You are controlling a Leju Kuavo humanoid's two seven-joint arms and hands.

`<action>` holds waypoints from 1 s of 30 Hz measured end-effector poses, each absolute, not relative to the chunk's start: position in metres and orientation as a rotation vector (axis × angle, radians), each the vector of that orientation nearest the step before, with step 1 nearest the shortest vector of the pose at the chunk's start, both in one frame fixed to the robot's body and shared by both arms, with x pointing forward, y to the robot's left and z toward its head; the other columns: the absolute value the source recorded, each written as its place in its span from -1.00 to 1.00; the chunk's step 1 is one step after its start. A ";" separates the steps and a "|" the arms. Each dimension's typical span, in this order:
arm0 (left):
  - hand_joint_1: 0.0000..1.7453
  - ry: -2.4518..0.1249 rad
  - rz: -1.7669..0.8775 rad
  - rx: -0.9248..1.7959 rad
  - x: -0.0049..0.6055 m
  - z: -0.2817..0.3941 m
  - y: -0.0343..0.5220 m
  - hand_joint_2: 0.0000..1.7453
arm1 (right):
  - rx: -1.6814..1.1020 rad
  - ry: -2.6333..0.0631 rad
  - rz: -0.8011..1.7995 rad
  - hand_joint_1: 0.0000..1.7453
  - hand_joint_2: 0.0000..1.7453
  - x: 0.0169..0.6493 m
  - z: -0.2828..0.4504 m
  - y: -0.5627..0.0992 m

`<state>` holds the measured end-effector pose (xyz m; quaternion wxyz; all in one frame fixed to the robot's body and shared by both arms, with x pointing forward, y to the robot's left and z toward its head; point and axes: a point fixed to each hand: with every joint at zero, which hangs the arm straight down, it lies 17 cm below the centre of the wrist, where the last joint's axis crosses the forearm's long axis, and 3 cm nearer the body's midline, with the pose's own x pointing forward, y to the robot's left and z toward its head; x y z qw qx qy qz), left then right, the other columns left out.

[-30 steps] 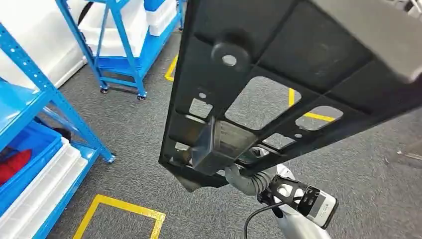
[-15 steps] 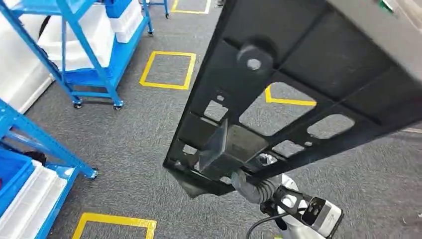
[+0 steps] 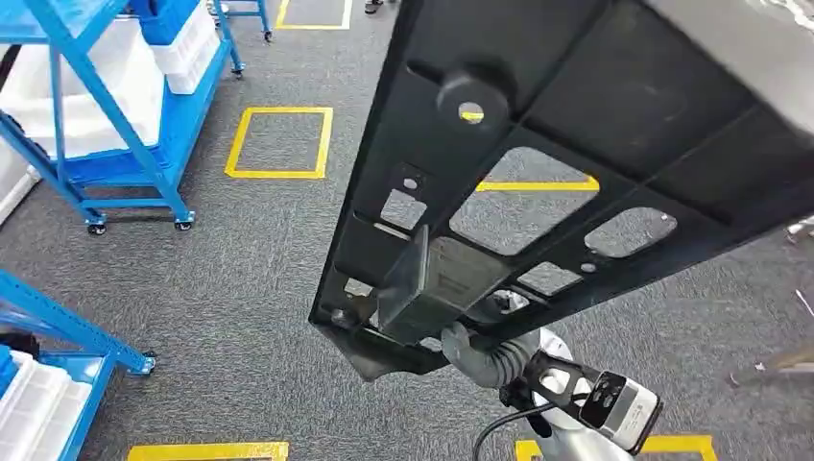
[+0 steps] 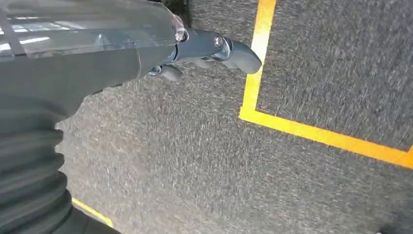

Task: Take the parts from the cabinet and place them on the table.

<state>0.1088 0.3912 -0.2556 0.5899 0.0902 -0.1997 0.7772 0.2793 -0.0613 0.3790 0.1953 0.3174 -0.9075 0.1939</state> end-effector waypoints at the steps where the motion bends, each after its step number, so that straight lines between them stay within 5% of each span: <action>1: -1.00 -0.463 1.809 0.213 0.107 -0.256 0.392 1.00 | 0.892 -2.542 0.544 1.00 1.00 0.279 0.379 -0.061; 30: -1.00 -0.466 1.812 0.222 0.106 -0.256 0.392 1.00 | 0.930 -2.534 0.487 1.00 1.00 0.276 0.388 -0.054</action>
